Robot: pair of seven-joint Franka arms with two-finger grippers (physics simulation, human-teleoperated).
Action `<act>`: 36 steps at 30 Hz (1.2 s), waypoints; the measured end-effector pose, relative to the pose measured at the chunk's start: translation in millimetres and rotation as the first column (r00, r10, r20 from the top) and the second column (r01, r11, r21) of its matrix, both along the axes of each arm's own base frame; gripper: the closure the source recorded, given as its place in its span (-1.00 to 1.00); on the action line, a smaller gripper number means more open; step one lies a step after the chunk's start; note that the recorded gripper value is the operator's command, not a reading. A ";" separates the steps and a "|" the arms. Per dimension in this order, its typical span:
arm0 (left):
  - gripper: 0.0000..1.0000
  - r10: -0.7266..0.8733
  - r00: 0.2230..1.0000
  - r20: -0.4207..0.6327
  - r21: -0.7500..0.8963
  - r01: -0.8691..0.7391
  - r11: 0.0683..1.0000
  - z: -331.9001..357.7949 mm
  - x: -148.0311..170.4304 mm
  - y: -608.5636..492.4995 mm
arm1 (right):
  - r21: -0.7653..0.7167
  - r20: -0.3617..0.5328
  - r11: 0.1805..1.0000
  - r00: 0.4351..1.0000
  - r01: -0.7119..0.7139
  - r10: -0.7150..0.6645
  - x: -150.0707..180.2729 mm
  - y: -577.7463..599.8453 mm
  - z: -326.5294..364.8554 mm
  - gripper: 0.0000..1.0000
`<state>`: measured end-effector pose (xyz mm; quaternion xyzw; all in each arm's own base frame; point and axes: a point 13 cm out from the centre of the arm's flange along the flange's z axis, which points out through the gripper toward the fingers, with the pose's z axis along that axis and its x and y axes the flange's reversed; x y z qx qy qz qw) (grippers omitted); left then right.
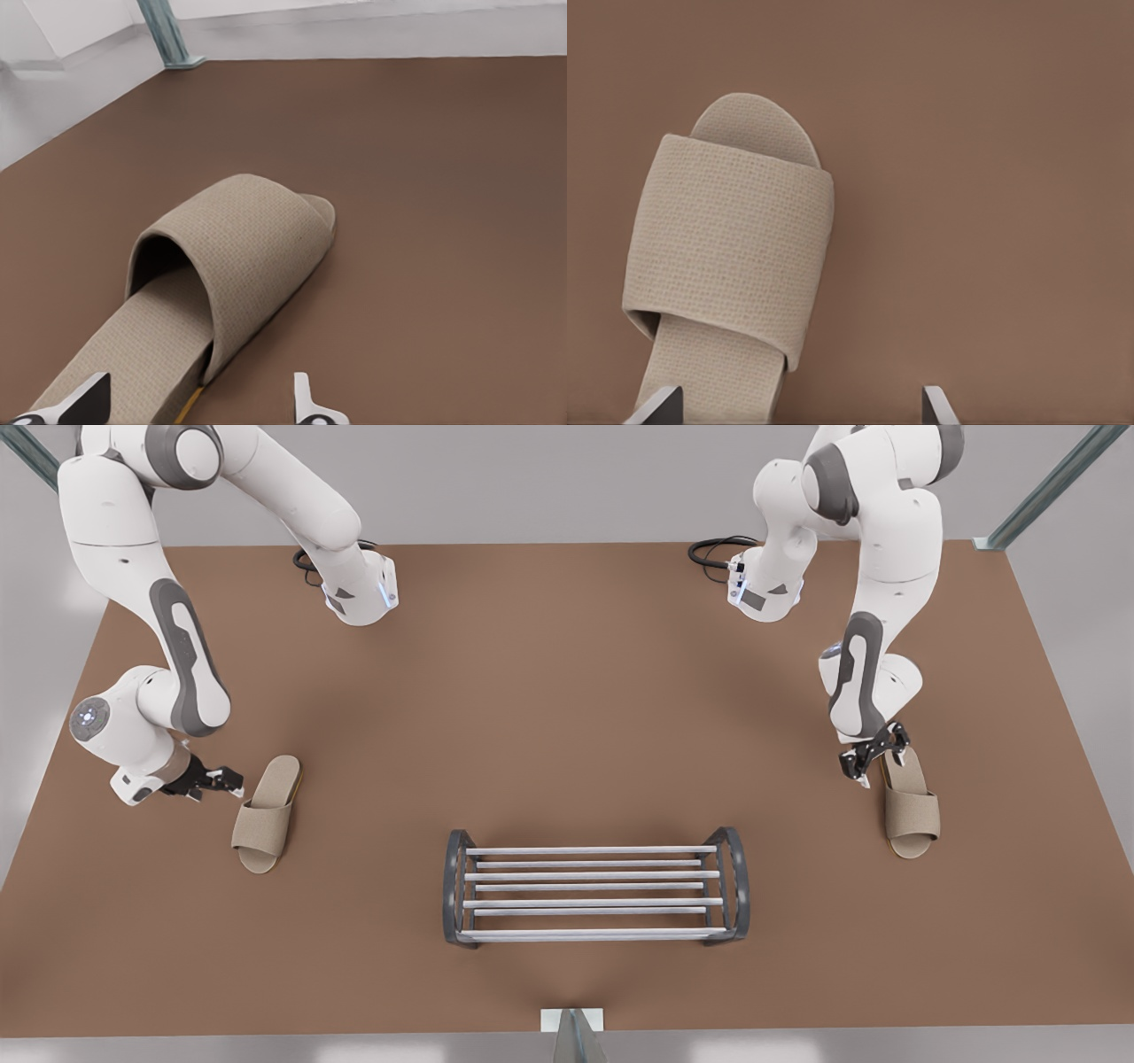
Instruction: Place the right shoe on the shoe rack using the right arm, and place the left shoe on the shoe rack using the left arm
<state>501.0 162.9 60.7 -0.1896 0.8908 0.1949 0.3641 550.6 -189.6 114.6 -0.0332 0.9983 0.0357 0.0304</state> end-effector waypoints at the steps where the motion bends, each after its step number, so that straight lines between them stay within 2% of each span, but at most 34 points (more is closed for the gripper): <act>1: -1.00 -0.021 1.000 -0.007 0.008 0.021 1.000 -1.1 2.4 0.4 | 0.008 -0.007 1.000 1.000 -0.007 0.007 -0.6 2.8 -6.2 -1.00; 6: -1.00 -0.191 0.980 -0.056 0.078 0.195 0.978 5.0 16.7 1.9 | 0.039 -0.026 0.999 0.999 -0.023 0.024 -5.5 8.4 -34.1 -1.00; 9: -1.00 -0.261 0.962 -0.074 0.131 0.269 0.954 6.2 39.9 6.3 | 0.045 -0.013 0.998 0.999 -0.036 0.037 2.2 11.6 -40.9 -1.00; 18: -1.00 -0.300 0.950 -0.084 0.167 0.311 0.936 3.3 61.7 10.2 | 0.062 0.026 0.997 0.999 -0.047 0.046 17.4 13.4 -63.2 -1.00; 21: -1.00 -0.298 0.948 -0.108 0.168 0.313 0.935 -7.4 55.4 12.8 | 0.059 0.042 0.997 0.998 -0.050 0.048 21.1 12.7 -63.7 -0.38; 25: -1.00 -0.295 0.948 -0.122 0.173 0.313 0.934 -17.3 56.0 19.3 | 0.053 0.058 0.997 0.997 -0.055 0.052 25.7 10.7 -61.2 -0.02; 29: -1.00 -0.299 0.947 -0.114 0.177 0.315 0.932 -16.9 63.4 19.7 | 0.051 0.066 0.997 0.996 -0.061 0.057 27.0 9.3 -60.5 0.57; 36: -1.00 -0.298 0.949 -0.106 0.201 0.314 0.928 -18.0 75.5 29.6 | 0.041 0.081 0.996 0.994 -0.083 0.080 35.3 9.9 -49.2 0.57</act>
